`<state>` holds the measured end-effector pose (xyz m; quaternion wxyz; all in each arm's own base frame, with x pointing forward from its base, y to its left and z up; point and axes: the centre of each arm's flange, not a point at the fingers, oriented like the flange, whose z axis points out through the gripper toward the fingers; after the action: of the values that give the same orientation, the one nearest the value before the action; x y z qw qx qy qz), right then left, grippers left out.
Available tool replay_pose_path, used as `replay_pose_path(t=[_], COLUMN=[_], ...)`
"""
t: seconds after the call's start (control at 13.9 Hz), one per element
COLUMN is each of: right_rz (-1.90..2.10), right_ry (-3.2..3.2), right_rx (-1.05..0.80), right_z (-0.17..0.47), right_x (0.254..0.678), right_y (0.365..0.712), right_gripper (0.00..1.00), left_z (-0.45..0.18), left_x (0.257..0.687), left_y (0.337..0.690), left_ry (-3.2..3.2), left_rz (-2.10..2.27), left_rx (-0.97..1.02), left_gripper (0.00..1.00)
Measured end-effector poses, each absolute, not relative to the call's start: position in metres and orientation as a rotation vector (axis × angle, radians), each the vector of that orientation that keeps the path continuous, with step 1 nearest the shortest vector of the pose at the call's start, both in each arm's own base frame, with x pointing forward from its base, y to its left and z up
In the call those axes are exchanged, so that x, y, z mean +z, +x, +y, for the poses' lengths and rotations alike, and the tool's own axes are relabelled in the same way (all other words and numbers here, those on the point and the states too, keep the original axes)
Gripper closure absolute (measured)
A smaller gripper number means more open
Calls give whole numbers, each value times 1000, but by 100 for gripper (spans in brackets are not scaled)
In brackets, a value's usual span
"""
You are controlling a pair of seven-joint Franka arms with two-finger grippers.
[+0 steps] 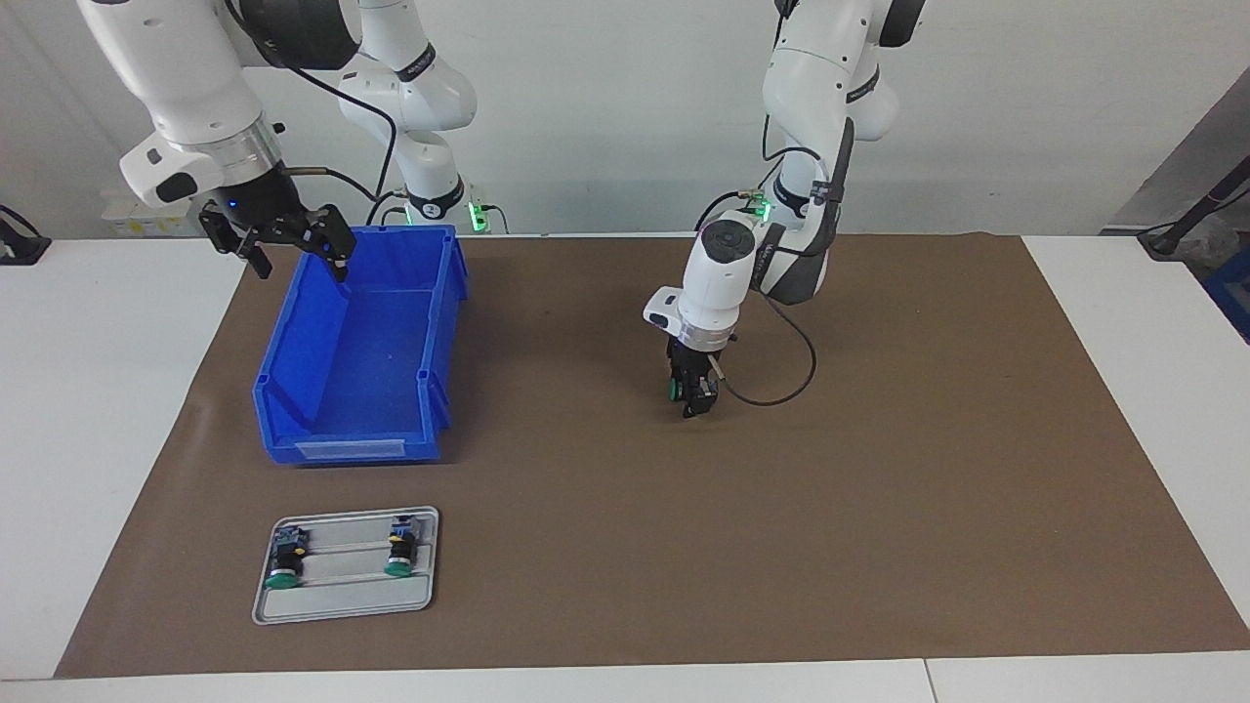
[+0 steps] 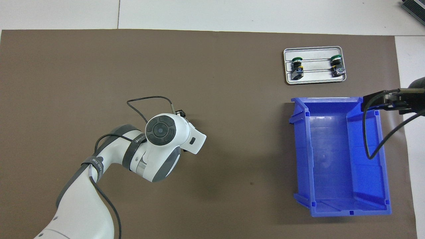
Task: Place and press button with both arms
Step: 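Close the left gripper around the black-green part, then lift the part with the left gripper and pull it toward the left arm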
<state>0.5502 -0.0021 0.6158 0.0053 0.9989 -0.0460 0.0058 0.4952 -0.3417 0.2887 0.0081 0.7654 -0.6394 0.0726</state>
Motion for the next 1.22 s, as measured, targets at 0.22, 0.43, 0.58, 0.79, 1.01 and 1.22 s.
replay_pose_path(t=[0.22,0.43,0.58,0.79,1.01,1.22], right_rz=[-144,-144,-144,-130,-117,-127], right_ry=[3128,3128,3128,3128,3130,3130], right_rx=[18,20,20,22,23,23], right_z=[-2,-2,-2,3,8,4], right_x=[616,616,617,617,618,618], right_y=[550,550,550,550,549,549], right_gripper=[0,0,0,0,0,0], left_z=[-341,-340,-340,-335,-334,-335], left_x=[292,292,293,293,296,313], left_y=[497,499,499,503,506,517], left_ry=[2396,2399,2408,2433,2454,2494], left_rz=[-1996,-1994,-1983,-1956,-1930,-1876], left_rx=[239,241,242,243,216,171], left_gripper=[57,66,66,66,66,66])
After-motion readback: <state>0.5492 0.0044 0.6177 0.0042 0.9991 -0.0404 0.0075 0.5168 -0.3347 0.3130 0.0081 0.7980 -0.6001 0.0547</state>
